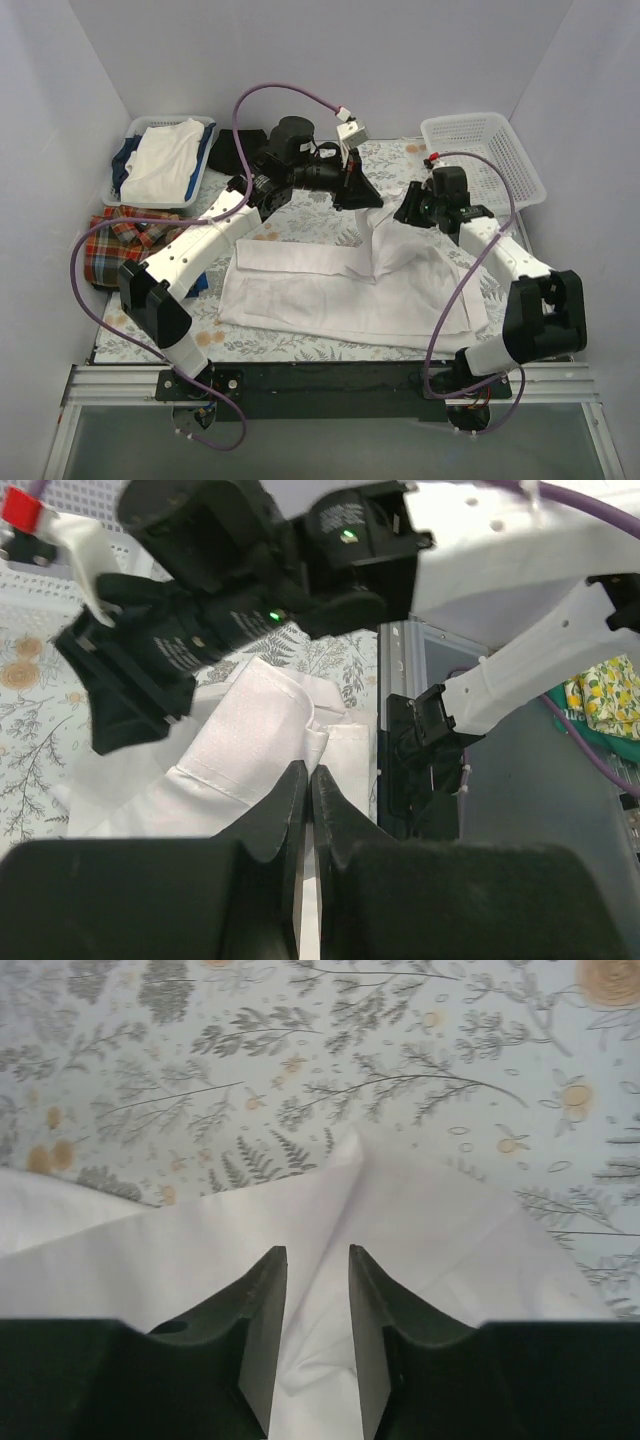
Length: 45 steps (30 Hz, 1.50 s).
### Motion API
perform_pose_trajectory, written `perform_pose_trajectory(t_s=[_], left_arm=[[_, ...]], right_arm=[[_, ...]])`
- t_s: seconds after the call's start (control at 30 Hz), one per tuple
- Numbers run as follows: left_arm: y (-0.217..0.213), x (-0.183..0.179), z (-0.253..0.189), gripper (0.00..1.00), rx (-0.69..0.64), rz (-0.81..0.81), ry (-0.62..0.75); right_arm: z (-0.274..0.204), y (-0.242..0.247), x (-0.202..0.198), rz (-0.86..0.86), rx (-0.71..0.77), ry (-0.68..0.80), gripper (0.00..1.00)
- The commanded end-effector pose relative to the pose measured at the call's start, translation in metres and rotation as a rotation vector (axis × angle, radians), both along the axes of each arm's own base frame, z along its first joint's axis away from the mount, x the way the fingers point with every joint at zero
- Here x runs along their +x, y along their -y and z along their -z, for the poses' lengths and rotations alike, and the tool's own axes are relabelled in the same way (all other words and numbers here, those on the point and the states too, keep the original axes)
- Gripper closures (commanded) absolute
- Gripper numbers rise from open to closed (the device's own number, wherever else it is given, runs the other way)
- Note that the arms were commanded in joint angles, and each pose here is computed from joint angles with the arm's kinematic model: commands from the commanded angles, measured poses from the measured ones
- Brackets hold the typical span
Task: Fold and stack the long sleeve shirts
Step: Fold the shirt
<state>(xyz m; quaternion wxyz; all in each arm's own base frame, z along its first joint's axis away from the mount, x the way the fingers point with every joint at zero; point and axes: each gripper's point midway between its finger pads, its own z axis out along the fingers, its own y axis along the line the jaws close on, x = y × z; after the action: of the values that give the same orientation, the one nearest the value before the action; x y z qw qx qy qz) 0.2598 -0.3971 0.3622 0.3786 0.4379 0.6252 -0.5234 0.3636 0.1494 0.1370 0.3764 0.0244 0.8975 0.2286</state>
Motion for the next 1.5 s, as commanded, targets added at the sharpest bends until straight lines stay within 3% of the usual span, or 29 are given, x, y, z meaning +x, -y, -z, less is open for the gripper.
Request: perform_pose_trajectory(t_s=[0.0, 0.13, 0.17, 0.3, 0.6, 0.87, 0.93, 1.0, 1.13, 1.33, 1.47], left_arm=[[-0.018, -0.023, -0.034, 1.0, -0.041, 0.019, 0.049], [-0.021, -0.021, -0.034, 1.0, -0.037, 0.0, 0.061], [-0.021, -0.021, -0.034, 1.0, -0.037, -0.006, 0.064], [-0.023, -0.019, -0.036, 1.0, -0.033, -0.022, 0.081], [-0.03, -0.019, -0.05, 1.0, -0.036, -0.057, 0.126], [-0.034, -0.02, -0.043, 1.0, -0.018, -0.075, 0.119], [-0.035, -0.019, -0.042, 1.0, -0.016, -0.08, 0.119], [-0.035, -0.017, -0.041, 1.0, -0.014, -0.089, 0.124], [-0.036, -0.014, -0.043, 1.0, -0.012, -0.113, 0.135], [-0.04, -0.009, -0.049, 1.0, -0.011, -0.146, 0.166], [-0.045, -0.009, -0.059, 1.0, -0.024, -0.172, 0.192]], right_arm=[[0.025, 0.033, 0.023, 0.012, -0.182, -0.155, 0.58], [0.031, 0.039, 0.027, 0.004, -0.243, -0.228, 0.51], [0.033, 0.04, 0.024, 0.002, -0.245, -0.241, 0.43], [0.052, 0.043, 0.003, -0.025, -0.265, -0.318, 0.38], [0.094, 0.044, -0.018, -0.054, -0.275, -0.459, 0.36], [0.113, 0.039, 0.011, -0.026, -0.298, -0.447, 0.38], [0.119, 0.04, 0.013, -0.022, -0.31, -0.458, 0.41], [0.126, 0.041, 0.008, -0.016, -0.322, -0.488, 0.51], [0.126, 0.054, -0.005, 0.035, -0.365, -0.502, 0.8], [0.1, 0.066, -0.016, 0.094, -0.384, -0.45, 0.96], [0.07, 0.065, -0.018, 0.12, -0.35, -0.375, 0.99]])
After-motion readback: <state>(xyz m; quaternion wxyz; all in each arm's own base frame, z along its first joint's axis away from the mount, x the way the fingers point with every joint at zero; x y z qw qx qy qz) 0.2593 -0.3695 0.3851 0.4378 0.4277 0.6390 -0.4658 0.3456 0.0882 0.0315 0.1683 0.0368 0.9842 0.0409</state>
